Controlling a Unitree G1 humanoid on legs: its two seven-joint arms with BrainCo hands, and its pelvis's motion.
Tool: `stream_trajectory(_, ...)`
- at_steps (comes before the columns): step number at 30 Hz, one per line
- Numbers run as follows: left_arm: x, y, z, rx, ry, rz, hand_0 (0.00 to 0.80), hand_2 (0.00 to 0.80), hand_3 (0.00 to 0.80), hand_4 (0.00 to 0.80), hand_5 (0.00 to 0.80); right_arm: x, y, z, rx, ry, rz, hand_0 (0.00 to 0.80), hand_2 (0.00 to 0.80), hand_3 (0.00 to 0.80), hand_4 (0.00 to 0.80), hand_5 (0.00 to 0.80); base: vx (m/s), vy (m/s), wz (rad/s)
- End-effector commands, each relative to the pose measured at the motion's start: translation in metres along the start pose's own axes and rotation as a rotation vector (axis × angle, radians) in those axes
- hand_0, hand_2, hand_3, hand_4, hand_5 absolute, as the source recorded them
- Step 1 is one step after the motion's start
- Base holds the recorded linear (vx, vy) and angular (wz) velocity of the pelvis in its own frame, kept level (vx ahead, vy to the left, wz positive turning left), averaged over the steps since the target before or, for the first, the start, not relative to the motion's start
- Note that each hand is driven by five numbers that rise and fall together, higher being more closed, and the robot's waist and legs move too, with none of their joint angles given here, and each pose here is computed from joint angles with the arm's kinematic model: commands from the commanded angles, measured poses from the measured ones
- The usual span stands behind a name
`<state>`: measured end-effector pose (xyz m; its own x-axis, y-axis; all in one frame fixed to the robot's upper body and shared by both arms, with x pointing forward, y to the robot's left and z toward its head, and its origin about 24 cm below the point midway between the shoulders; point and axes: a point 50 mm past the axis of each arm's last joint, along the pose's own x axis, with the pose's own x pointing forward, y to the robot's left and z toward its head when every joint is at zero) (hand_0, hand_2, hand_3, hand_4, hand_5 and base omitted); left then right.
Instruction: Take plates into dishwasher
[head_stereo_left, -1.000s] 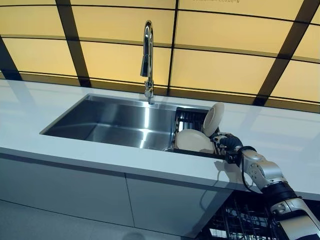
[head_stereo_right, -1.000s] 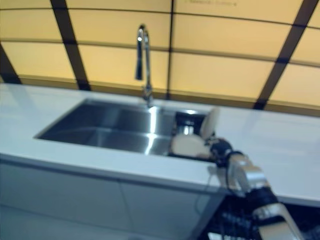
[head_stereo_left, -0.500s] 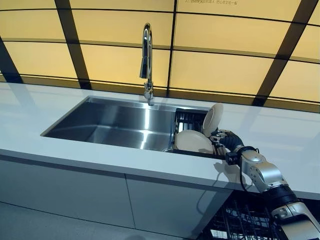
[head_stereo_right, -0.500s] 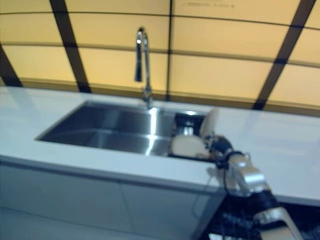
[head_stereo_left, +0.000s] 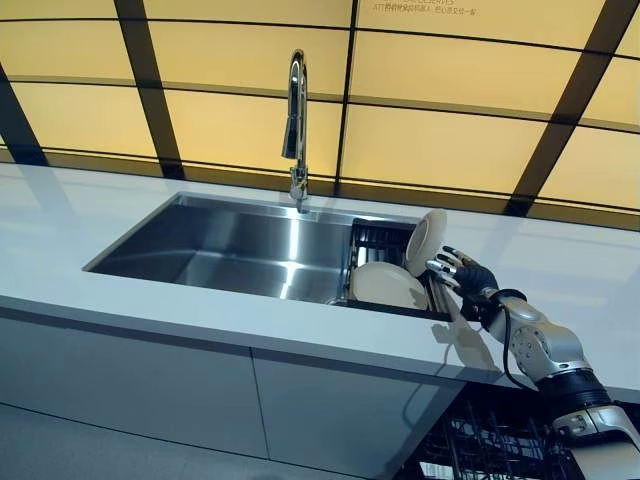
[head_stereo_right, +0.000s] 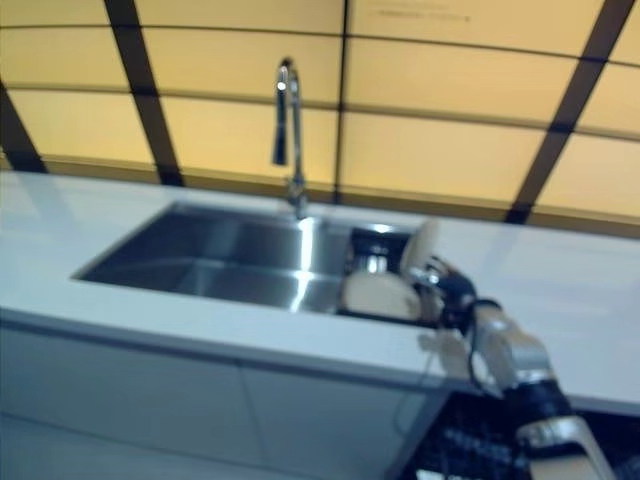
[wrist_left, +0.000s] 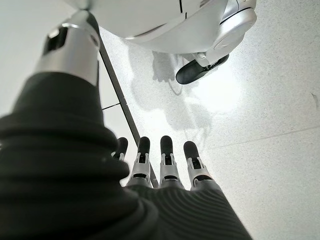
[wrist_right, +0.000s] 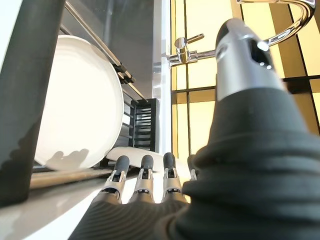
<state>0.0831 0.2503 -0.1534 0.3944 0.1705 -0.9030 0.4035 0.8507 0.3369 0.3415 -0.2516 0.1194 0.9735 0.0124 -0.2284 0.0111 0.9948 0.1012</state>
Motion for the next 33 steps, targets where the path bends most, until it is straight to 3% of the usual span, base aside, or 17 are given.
stream_trajectory(1,0.003,-0.012,0.008,0.089,-0.018,-0.057,0.000,0.000,0.000,0.000,0.000,0.004,-0.012,0.049,0.022,-0.113,-0.038,0.000,0.000,0.000,0.000,0.000,0.000,0.000,0.00)
stream_trajectory(17,0.003,-0.011,0.006,0.119,-0.005,-0.069,0.000,0.000,0.000,0.000,0.000,0.014,-0.035,0.074,0.049,-0.089,-0.198,0.000,0.000,0.000,0.000,0.000,0.023,0.007,0.01)
stream_trajectory(33,0.003,-0.003,0.008,0.124,-0.017,-0.056,0.000,0.000,0.000,0.000,0.000,0.016,-0.042,0.092,0.016,-0.081,-0.238,0.000,0.000,0.000,0.000,0.000,0.052,-0.006,0.06)
